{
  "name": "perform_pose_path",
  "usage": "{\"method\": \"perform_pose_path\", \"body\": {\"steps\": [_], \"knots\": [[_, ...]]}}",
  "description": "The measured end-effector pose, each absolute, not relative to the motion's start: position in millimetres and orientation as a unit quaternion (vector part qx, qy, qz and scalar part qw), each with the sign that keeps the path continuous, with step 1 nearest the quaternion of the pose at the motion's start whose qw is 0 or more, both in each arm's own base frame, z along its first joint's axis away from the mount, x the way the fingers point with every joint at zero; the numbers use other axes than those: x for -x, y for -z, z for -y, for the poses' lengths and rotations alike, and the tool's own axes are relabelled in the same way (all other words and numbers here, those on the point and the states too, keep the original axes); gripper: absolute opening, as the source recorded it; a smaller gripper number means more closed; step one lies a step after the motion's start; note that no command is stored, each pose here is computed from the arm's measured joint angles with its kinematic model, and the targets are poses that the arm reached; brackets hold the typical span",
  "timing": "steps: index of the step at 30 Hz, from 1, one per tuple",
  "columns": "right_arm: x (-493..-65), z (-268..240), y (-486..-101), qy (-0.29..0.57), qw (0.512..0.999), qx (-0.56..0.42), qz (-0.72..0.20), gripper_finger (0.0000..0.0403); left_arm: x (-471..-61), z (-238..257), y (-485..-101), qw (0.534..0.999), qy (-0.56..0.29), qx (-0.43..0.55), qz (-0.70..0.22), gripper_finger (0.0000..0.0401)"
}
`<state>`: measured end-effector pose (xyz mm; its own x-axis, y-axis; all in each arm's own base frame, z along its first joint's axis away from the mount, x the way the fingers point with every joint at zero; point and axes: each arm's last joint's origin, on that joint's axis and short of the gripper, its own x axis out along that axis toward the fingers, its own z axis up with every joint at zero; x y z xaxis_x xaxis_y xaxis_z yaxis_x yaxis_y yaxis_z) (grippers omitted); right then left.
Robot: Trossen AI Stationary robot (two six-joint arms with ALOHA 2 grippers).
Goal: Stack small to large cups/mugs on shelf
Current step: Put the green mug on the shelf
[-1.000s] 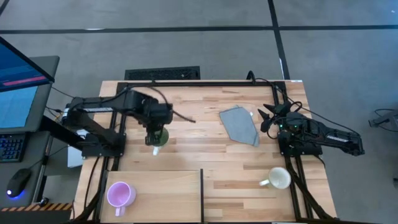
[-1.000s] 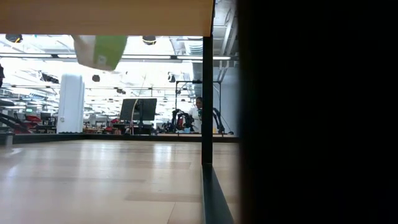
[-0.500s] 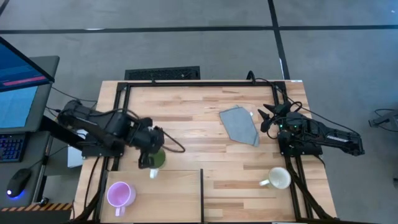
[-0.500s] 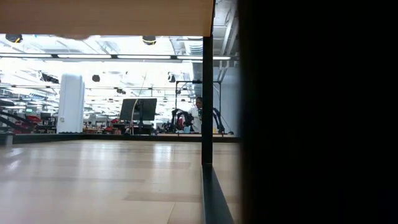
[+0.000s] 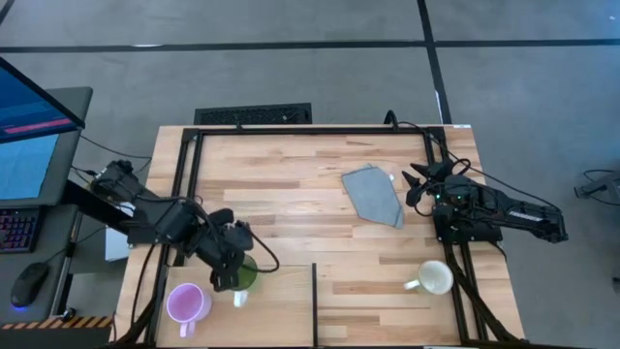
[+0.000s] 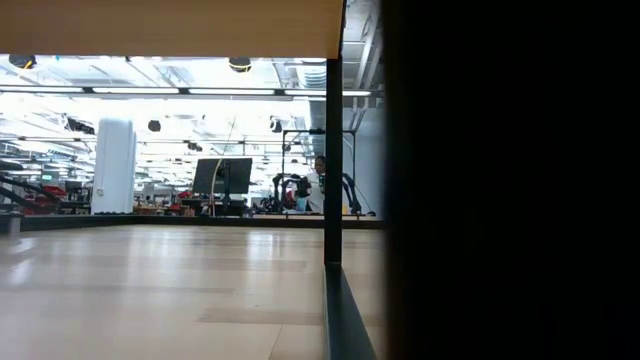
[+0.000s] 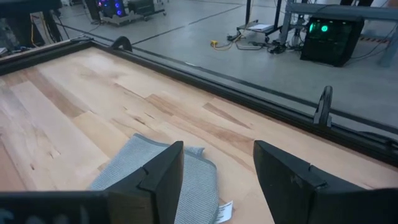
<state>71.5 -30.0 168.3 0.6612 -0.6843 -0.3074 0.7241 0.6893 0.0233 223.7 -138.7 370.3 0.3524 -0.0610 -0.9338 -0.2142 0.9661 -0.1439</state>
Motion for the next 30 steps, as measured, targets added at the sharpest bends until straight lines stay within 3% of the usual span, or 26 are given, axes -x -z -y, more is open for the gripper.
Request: {"method": "perform_pose_path", "body": {"steps": [19,30], "knots": [[-72,30,-168,0.386,0.909,-0.073,-0.139,0.0216,-233,182,-369,0.767,-0.074,0.144,-0.621,0.0001],[-72,30,-168,0.386,0.909,-0.072,-0.139,0.0216,-226,187,-369,0.768,-0.087,0.135,-0.62,0.0001]]}}
